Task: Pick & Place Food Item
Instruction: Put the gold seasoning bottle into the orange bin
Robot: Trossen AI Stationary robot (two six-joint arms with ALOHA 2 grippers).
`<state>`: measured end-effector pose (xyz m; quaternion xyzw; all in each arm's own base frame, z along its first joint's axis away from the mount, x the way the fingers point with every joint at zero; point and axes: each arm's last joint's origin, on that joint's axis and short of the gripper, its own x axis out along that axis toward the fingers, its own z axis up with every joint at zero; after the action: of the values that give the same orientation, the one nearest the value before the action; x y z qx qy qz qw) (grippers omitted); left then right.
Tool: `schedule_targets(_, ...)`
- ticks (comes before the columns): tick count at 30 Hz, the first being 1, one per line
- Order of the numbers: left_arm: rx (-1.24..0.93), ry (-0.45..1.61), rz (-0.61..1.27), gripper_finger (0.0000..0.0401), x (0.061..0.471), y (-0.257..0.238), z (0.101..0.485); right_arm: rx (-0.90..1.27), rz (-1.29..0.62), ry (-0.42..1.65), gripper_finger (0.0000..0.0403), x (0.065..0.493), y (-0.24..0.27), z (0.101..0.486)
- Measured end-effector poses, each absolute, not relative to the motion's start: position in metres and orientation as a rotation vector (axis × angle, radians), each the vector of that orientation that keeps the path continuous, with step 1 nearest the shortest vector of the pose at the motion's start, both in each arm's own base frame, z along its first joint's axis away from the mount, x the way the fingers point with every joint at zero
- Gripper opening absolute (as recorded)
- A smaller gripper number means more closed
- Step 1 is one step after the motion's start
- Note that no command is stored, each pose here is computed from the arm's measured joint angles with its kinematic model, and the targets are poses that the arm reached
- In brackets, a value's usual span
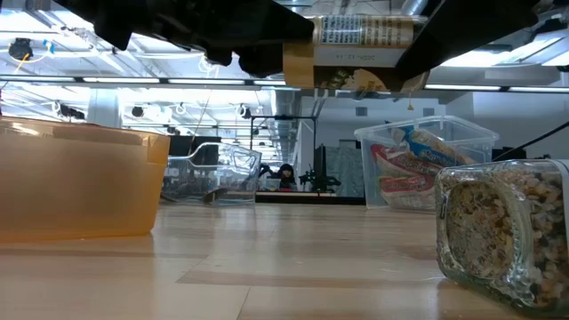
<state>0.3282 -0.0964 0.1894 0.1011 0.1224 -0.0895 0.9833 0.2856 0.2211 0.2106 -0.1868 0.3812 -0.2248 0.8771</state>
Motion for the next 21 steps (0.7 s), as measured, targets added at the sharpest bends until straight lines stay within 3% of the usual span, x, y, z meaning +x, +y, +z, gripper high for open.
schedule_targets(10,0.099,0.257,-0.195,0.0348,0.33,-0.092,0.19,-0.398,-0.476,0.788,0.0276,0.285,0.221,0.211)
schedule_targets(21,-0.023,0.376,-0.198,0.0311,0.339,-0.089,0.196,-0.399,-0.48,0.793,0.0276,0.284,0.221,0.211)
